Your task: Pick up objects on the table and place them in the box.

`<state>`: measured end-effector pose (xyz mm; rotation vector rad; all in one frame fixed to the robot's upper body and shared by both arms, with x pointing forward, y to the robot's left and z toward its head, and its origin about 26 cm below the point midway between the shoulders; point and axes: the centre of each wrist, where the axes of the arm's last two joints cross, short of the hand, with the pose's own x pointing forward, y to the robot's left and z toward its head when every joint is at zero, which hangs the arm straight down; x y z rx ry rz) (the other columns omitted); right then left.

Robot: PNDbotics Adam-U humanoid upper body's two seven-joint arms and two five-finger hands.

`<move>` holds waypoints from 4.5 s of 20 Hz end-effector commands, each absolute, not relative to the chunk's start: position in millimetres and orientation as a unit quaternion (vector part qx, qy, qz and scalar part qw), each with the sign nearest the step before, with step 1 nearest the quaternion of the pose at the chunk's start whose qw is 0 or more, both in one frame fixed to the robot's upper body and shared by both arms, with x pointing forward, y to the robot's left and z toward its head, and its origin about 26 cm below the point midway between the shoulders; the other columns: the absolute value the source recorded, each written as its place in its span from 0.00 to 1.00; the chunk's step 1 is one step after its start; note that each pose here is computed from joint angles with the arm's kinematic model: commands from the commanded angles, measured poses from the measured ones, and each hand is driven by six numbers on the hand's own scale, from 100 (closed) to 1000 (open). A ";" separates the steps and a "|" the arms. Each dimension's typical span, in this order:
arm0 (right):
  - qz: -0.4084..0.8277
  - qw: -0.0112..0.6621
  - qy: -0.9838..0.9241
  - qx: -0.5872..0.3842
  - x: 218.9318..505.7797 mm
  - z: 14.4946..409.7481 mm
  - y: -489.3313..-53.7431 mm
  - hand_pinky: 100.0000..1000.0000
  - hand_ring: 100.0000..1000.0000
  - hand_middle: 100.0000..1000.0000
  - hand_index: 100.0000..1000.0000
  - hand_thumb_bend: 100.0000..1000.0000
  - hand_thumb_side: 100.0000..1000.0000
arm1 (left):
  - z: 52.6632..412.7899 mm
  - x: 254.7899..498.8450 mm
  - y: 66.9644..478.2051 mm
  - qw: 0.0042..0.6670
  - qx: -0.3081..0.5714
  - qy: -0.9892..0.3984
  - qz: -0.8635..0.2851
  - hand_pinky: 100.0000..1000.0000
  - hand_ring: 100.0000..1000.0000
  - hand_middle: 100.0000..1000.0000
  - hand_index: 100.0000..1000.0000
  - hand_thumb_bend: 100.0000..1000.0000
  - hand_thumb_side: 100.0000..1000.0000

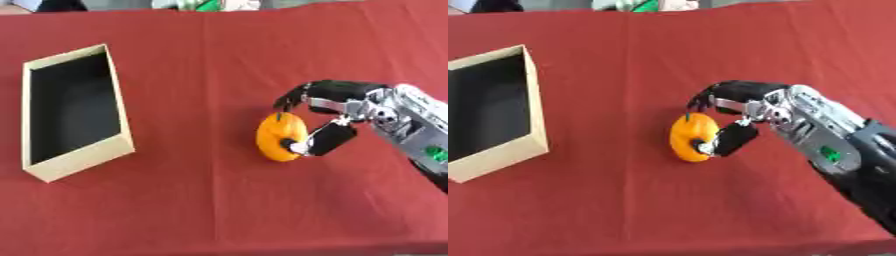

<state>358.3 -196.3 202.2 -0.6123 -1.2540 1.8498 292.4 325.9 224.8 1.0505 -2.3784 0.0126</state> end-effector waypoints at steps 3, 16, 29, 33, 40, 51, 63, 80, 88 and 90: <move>0.724 0.379 -0.510 -0.270 358.9 210.5 -197.5 0.85 0.78 0.55 0.81 0.07 0.28 | 234.8 289.7 325.6 0.250 0.388 -0.887 0.006 0.58 0.66 0.60 0.73 0.48 0.84; 0.707 0.381 -0.547 -0.236 340.7 232.2 -185.0 0.85 0.70 0.47 0.76 0.00 0.00 | 235.6 289.7 326.1 0.250 0.390 -0.886 0.009 0.57 0.65 0.59 0.72 0.47 0.84; 0.638 0.307 -0.653 -0.267 300.6 309.7 -157.6 0.83 0.64 0.40 0.70 0.00 0.00 | 238.6 290.1 325.7 0.245 0.390 -0.887 0.005 0.57 0.65 0.59 0.72 0.47 0.84; 0.609 0.260 -0.695 -0.282 303.8 331.8 -125.7 0.83 0.65 0.40 0.70 0.00 0.00 | 239.6 291.0 323.6 0.242 0.385 -0.890 0.005 0.57 0.65 0.60 0.72 0.47 0.84; 0.581 0.197 -0.725 -0.313 329.6 342.8 -53.9 0.83 0.65 0.40 0.69 0.00 0.00 | 248.2 294.8 315.6 0.222 0.365 -0.904 0.008 0.57 0.65 0.60 0.72 0.49 0.83; 0.549 0.176 -0.738 -0.351 361.4 304.0 21.8 0.82 0.66 0.41 0.69 0.00 0.00 | 265.9 299.7 303.7 0.172 0.336 -0.926 0.012 0.58 0.66 0.61 0.72 0.51 0.81; 0.560 0.190 -0.712 -0.379 391.5 236.5 49.6 0.82 0.67 0.42 0.70 0.00 0.00 | 272.4 303.8 289.1 0.160 0.295 -0.942 0.019 0.58 0.65 0.61 0.72 0.51 0.81; 0.619 0.134 -0.655 -0.412 401.3 218.9 48.9 0.86 0.91 0.85 0.89 0.14 0.55 | 270.2 303.9 288.7 0.170 0.292 -0.941 0.020 0.57 0.65 0.60 0.72 0.50 0.81; 0.604 0.111 -0.650 -0.447 400.2 231.0 46.6 0.85 0.91 0.85 0.88 0.17 0.61 | 269.9 303.8 289.3 0.172 0.293 -0.940 0.019 0.57 0.65 0.60 0.72 0.50 0.82; 0.592 0.110 -0.661 -0.447 398.2 239.1 44.8 0.85 0.90 0.84 0.88 0.16 0.59 | 269.9 303.8 289.4 0.172 0.294 -0.940 0.018 0.57 0.65 0.60 0.72 0.50 0.82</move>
